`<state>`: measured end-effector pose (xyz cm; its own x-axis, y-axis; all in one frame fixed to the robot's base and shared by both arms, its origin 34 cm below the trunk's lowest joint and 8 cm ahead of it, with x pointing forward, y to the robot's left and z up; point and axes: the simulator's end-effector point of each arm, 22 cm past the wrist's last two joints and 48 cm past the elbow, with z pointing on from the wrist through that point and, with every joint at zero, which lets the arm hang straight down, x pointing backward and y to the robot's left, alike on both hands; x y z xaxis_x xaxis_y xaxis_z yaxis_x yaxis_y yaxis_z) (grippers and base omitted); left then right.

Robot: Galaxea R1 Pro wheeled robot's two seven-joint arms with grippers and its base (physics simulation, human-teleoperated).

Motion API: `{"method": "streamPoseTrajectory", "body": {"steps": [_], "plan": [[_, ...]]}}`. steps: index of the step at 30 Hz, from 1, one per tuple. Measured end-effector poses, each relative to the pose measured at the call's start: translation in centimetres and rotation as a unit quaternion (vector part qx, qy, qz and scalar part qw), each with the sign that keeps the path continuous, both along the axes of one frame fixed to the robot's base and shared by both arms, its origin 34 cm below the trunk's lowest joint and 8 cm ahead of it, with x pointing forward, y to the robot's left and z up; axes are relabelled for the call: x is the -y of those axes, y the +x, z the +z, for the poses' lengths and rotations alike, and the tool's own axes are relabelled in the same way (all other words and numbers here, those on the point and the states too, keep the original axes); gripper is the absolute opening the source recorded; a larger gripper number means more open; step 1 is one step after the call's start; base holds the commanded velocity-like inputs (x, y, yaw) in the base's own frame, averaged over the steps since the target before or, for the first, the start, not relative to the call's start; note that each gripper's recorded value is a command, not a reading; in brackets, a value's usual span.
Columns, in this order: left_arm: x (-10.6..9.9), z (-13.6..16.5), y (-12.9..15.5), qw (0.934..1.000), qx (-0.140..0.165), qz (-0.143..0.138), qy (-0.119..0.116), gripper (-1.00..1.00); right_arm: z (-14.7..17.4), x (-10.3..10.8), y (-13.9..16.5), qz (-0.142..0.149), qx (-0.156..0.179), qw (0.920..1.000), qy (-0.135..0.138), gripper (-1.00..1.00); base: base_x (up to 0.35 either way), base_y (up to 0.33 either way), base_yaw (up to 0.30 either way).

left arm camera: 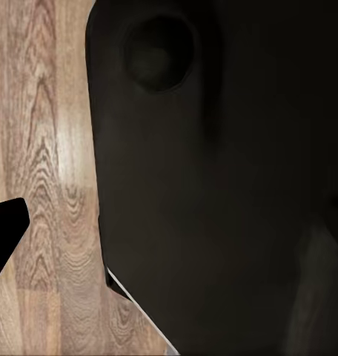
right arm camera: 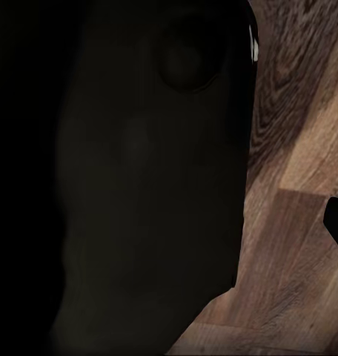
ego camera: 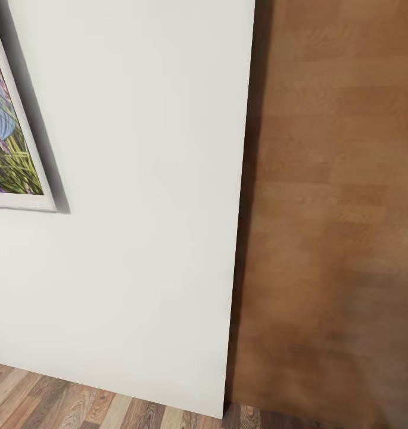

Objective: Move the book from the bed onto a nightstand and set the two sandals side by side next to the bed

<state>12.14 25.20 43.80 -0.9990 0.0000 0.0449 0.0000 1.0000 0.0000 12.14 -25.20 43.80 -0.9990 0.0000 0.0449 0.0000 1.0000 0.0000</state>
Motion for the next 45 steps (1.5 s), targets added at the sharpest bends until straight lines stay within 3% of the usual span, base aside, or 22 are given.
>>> {"method": "streamPoseTrajectory", "body": {"steps": [26,45], "plan": [[0.5,0.0,2.3,0.9997,0.022,0.001,-0.004,1.0,0.0,0.0,0.2,-0.003,0.002,1.0,0.001,1.0,0.0,0.0,0.005],[0.5,0.0,2.3,0.9997,0.022,0.001,-0.004,1.0,0.0,0.3,0.2,-0.004,0.002,1.0,0.0,1.0,0.0,0.0,0.262]]}}
